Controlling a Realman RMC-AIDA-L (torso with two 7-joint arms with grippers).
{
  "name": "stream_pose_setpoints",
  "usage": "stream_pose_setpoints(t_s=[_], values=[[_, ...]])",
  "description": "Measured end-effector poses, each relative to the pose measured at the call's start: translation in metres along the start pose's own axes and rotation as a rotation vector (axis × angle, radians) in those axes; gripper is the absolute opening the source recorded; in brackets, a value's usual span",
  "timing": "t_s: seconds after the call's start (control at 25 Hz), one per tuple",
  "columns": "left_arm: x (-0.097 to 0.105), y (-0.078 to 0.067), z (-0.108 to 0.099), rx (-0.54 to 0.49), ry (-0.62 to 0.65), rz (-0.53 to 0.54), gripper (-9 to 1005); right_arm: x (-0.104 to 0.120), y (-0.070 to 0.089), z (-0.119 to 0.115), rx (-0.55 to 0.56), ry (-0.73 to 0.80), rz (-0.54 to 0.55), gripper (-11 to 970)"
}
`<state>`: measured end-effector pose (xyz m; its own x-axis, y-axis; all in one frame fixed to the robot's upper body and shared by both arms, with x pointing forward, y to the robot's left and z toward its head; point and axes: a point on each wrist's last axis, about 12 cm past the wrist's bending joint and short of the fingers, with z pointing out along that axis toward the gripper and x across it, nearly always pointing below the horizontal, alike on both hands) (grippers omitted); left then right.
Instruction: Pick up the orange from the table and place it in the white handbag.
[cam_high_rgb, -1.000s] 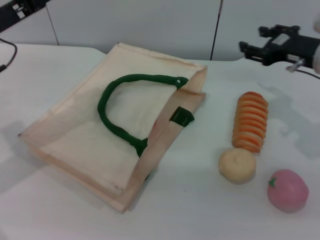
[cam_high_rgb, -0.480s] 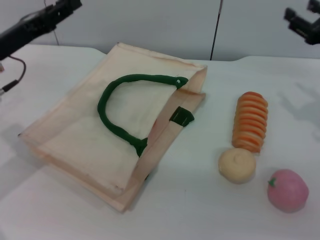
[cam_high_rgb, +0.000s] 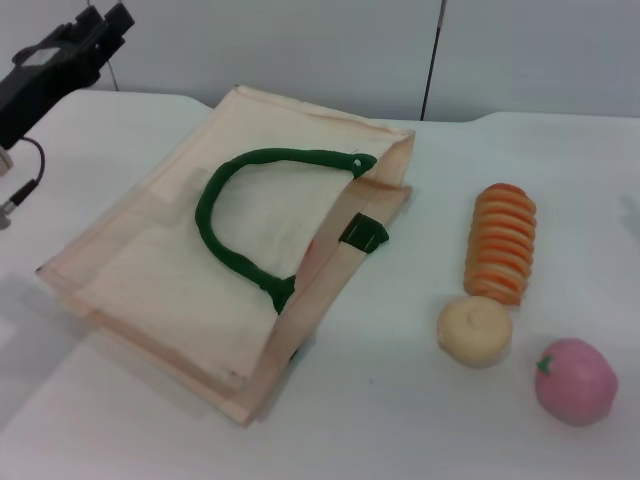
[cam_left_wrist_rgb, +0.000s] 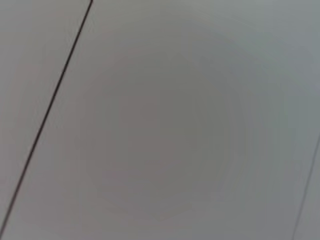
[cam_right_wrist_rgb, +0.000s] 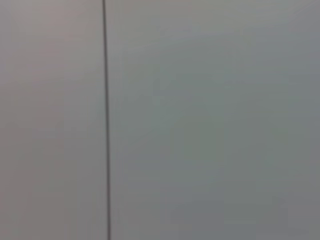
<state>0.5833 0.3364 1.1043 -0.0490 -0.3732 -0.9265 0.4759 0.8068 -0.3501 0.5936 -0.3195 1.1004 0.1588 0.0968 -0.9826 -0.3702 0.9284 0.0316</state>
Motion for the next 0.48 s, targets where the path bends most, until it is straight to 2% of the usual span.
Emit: stream_pose_setpoints(t_s=[0.48], values=[[0.030,-0.005,-0.003,-0.145,-0.076,0.145,511,0.023,-0.006,-0.027,0.233,-0.026,0.013,654]])
